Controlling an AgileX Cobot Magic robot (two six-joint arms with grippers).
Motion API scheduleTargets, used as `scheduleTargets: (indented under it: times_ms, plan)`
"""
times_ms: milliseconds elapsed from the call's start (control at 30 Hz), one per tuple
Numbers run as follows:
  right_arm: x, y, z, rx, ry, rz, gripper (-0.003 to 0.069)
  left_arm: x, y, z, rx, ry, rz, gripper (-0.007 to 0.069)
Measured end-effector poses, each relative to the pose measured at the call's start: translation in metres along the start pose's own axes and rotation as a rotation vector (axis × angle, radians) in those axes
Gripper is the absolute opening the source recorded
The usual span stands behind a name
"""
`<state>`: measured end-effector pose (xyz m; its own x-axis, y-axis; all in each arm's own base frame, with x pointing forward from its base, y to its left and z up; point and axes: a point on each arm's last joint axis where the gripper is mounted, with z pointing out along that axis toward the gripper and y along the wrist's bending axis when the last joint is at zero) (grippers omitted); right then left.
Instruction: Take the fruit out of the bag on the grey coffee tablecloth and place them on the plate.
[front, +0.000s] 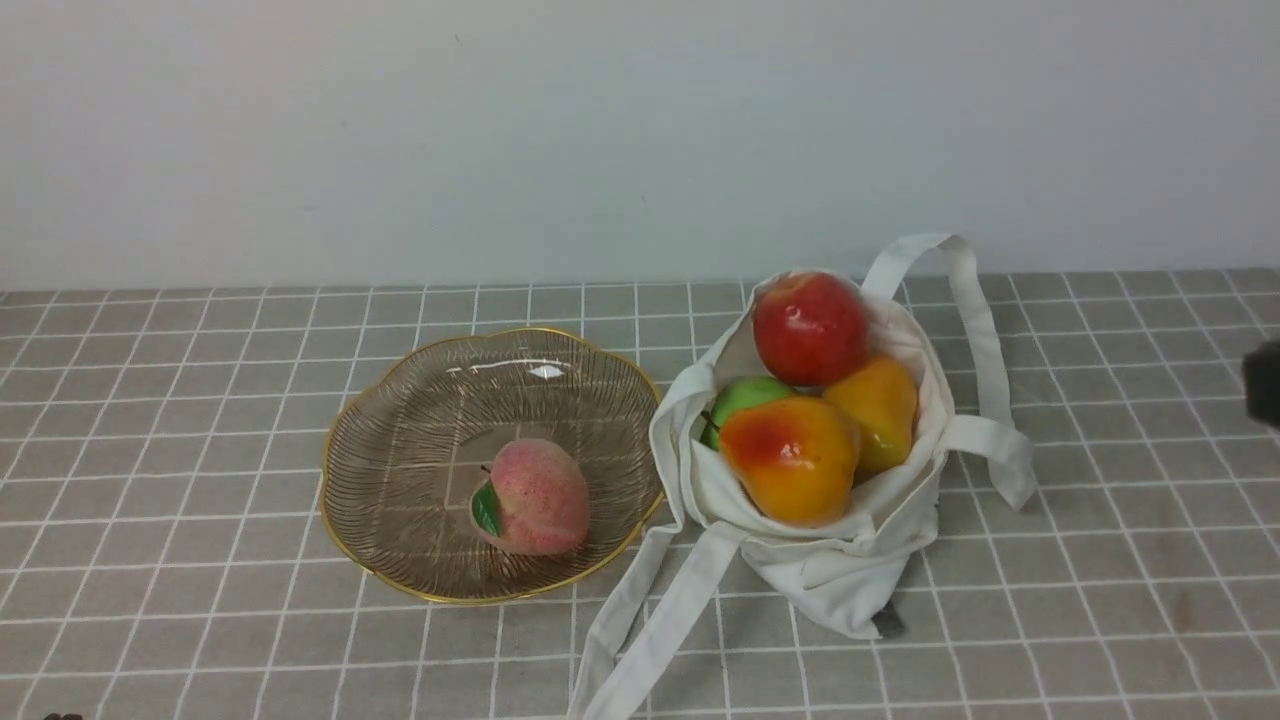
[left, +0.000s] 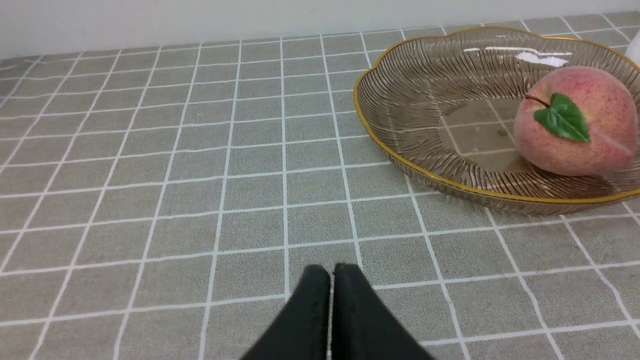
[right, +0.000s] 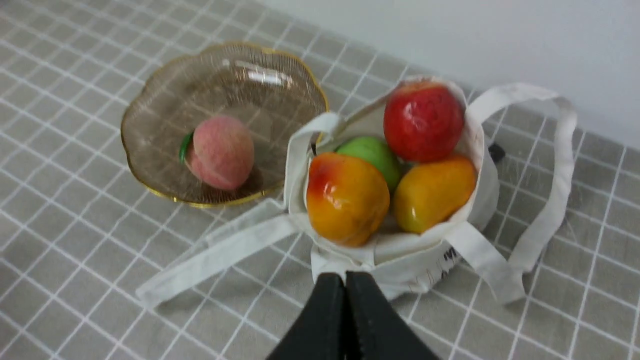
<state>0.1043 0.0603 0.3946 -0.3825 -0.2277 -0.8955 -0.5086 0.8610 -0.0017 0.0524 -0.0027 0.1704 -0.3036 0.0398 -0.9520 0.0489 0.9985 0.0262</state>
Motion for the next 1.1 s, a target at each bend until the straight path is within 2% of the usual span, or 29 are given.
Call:
scheduleTargets:
  times_ms: [100, 333, 900, 1100]
  plan:
    - [0.05, -0.001, 0.012, 0.012, -0.205, 0.003, -0.0015, 0.0, 0.0, 0.0, 0.0, 0.0, 0.0, -0.0008]
    - [0.084, -0.001, 0.014, 0.026, -0.461, 0.003, -0.0015, 0.0, 0.0, 0.0, 0.0, 0.0, 0.0, -0.0008]
    - [0.125, -0.001, 0.034, 0.022, -0.298, 0.004, -0.0015, 0.0, 0.0, 0.0, 0.0, 0.0, 0.0, -0.0008]
    - [0.128, -0.001, 0.031, 0.022, -0.305, 0.004, -0.0015, 0.0, 0.0, 0.0, 0.0, 0.0, 0.0, -0.0008]
